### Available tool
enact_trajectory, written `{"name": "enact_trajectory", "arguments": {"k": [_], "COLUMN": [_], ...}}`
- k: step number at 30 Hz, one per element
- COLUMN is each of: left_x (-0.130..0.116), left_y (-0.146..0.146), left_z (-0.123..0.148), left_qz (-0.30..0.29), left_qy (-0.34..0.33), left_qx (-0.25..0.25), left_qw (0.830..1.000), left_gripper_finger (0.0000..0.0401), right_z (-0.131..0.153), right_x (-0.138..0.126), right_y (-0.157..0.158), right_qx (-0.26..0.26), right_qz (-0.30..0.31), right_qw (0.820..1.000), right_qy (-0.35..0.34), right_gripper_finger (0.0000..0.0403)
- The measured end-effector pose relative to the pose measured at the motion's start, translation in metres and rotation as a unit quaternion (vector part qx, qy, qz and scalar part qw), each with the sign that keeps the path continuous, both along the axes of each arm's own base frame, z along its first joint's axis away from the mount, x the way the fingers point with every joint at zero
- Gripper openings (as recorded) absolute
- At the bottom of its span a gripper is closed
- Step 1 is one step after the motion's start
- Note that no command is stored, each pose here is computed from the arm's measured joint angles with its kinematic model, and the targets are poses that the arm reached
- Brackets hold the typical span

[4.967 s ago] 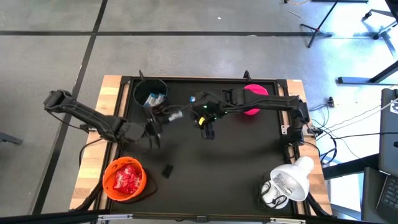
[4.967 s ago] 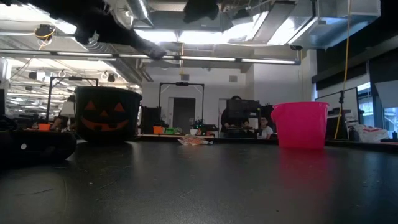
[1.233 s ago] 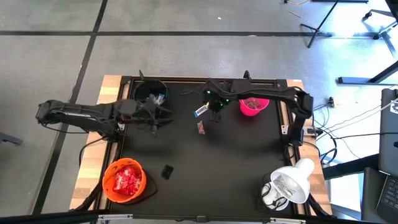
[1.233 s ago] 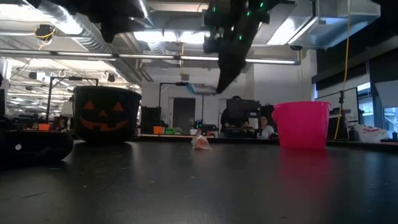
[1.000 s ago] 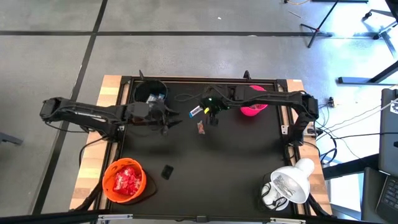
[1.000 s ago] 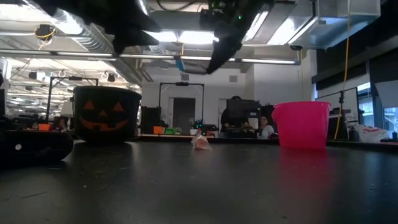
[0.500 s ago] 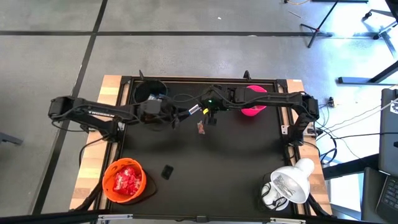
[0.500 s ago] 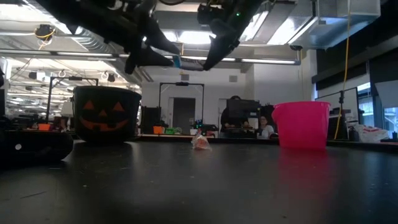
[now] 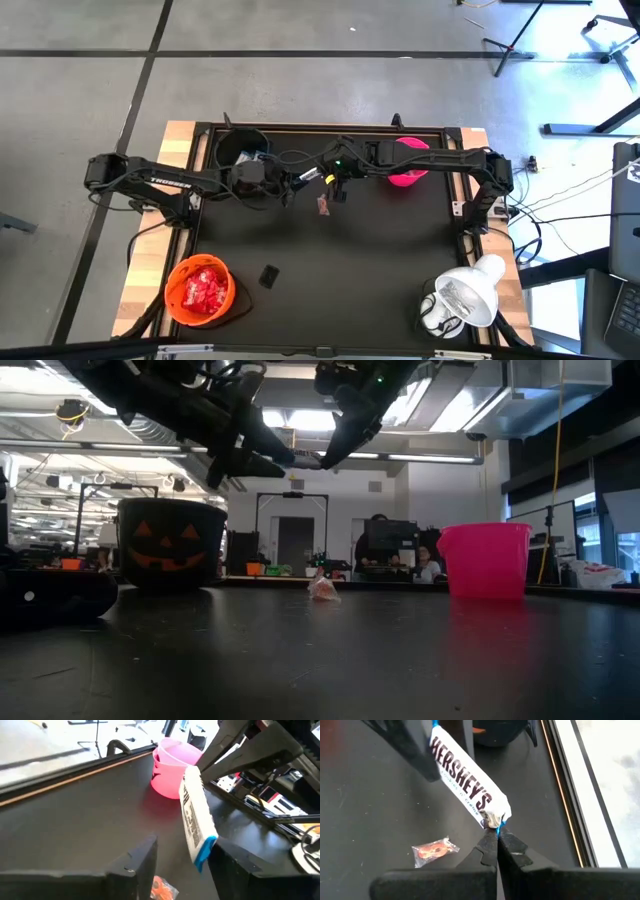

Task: Sort candy
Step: Put the white chocolate bar into the black bucket

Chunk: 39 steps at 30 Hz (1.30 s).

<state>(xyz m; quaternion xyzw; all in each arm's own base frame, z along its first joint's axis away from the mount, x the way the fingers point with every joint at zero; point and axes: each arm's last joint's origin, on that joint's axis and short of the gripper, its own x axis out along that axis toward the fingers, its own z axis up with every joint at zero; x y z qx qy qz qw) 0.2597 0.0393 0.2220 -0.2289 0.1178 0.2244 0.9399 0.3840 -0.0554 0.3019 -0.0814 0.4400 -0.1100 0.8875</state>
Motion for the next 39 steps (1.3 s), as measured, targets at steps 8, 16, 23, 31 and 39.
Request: {"name": "enact_trajectory", "arguments": {"k": [8, 16, 23, 31, 39], "left_x": [0.002, 0.002, -0.004, -0.049, -0.116], "left_y": [-0.004, -0.006, -0.003, 0.011, 0.019], "left_z": [0.003, 0.003, 0.001, 0.030, 0.051], "left_qz": [-0.015, -0.022, -0.021, 0.038, 0.154], "left_qy": [-0.006, -0.002, 0.037, 0.060, 0.159], "left_qx": [0.033, 0.043, 0.052, 0.076, 0.084], "left_qw": [0.999, 0.999, 0.998, 0.995, 0.972], "left_gripper_finger": [0.0071, 0.0012, 0.0019, 0.0017, 0.0022], "right_z": [0.000, -0.001, 0.006, 0.034, 0.036], "right_x": [0.001, 0.001, -0.004, -0.032, -0.044], "right_y": [0.001, 0.002, 0.002, 0.005, 0.007], "right_qx": [0.020, 0.034, 0.031, 0.043, 0.062], "right_qz": [0.017, 0.020, 0.016, -0.023, -0.037], "right_qw": [1.000, 0.999, 0.999, 0.999, 0.997], "right_qy": [-0.006, -0.006, -0.010, -0.017, 0.008], "right_gripper_finger": [0.0000, 0.0058, 0.0181, 0.0233, 0.0216]}}
